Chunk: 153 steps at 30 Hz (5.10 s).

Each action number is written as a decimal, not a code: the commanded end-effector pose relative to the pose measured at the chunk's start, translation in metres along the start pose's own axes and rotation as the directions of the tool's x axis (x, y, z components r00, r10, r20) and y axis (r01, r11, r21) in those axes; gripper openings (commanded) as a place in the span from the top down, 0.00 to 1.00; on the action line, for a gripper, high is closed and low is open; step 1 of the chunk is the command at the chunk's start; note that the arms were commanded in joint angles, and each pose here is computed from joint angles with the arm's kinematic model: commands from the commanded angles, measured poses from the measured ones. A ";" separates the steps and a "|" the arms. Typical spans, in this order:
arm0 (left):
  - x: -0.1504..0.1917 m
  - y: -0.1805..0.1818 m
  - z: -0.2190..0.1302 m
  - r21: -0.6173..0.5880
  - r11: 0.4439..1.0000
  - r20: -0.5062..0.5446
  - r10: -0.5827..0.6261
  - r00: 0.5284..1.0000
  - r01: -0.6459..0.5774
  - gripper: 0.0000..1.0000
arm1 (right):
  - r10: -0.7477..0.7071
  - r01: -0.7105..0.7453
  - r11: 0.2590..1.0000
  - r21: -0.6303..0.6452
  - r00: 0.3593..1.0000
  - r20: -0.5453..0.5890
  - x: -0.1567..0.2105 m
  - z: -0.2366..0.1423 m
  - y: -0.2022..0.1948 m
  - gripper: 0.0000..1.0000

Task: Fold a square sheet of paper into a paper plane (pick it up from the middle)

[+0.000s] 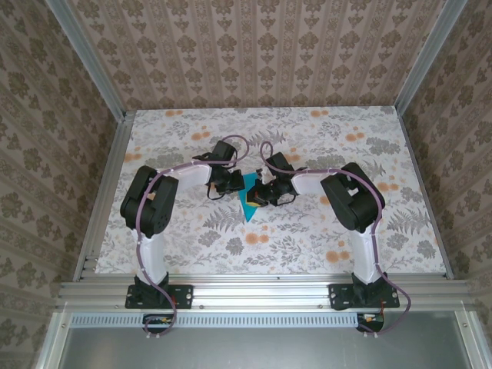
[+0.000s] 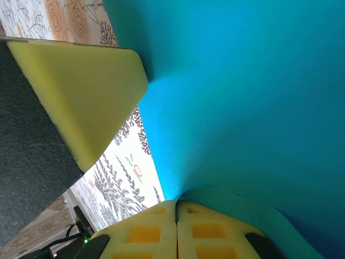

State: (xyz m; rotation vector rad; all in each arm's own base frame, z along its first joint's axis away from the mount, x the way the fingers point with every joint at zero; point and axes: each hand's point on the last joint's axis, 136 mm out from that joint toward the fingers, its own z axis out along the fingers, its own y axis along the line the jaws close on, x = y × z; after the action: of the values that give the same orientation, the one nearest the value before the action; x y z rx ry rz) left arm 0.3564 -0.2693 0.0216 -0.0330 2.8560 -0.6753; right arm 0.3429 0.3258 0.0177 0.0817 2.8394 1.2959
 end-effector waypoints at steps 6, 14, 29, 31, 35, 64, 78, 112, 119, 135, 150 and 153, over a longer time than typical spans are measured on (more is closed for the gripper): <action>0.013 0.010 0.009 -0.045 0.999 -0.054 0.010 0.998 -0.012 0.85 | 0.012 -0.012 1.000 0.019 1.000 -0.020 0.002 0.007 -0.006 0.88; 0.009 0.007 0.007 -0.044 0.999 -0.047 0.016 0.999 -0.018 0.85 | 0.009 -0.008 0.999 0.037 1.000 -0.028 0.005 0.008 -0.013 0.68; -0.002 -0.013 -0.022 0.036 0.999 0.001 0.020 1.000 -0.020 0.85 | 0.026 -0.024 0.995 0.099 0.999 -0.022 0.009 0.007 -0.034 0.97; 0.003 -0.015 -0.028 0.055 0.998 0.003 0.011 1.000 -0.012 0.85 | 0.030 -0.027 0.994 0.108 0.999 -0.018 0.009 0.007 -0.037 0.98; 0.017 -0.014 -0.036 0.090 0.996 -0.001 -0.005 1.000 0.005 0.85 | 0.035 -0.033 0.993 0.113 0.999 -0.014 0.009 0.007 -0.038 0.99; 0.050 -0.004 -0.006 0.125 0.991 -0.090 -0.033 0.995 0.044 0.81 | 0.048 -0.046 0.992 0.117 0.999 -0.012 0.009 0.006 -0.041 0.99; 0.054 0.004 -0.001 0.079 0.996 -0.100 -0.027 0.995 0.035 0.90 | 0.048 -0.048 0.996 0.079 0.999 -0.002 0.006 0.004 -0.030 1.00; 0.063 0.018 0.010 -0.041 0.999 -0.129 -0.017 0.991 0.011 0.92 | -0.015 0.007 0.997 -0.079 0.994 -0.104 0.055 -0.011 0.004 0.94; 0.063 0.020 0.010 -0.056 0.998 -0.127 -0.018 0.992 0.011 0.92 | -0.001 -0.002 0.999 -0.038 0.995 -0.100 0.054 -0.003 -0.010 0.94; 0.060 0.023 0.010 -0.080 0.997 -0.117 -0.029 0.993 0.020 0.93 | -0.029 0.029 1.000 0.012 1.000 0.010 0.035 0.005 -0.015 0.93; 0.058 0.025 0.009 -0.105 0.994 -0.107 -0.026 0.994 0.015 0.93 | -0.126 0.127 0.990 -0.055 0.992 0.020 0.057 -0.014 0.014 0.93; 0.058 0.025 0.009 -0.105 0.994 -0.109 -0.028 0.994 0.016 0.93 | -0.133 0.133 0.990 -0.057 0.991 0.006 0.062 -0.011 0.015 0.93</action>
State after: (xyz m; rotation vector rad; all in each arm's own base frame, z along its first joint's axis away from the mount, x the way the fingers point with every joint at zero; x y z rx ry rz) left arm 0.3102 -0.2674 0.0186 -0.0320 2.9292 -0.6826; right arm 0.2887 0.3274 0.0299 -0.0477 2.7626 1.3298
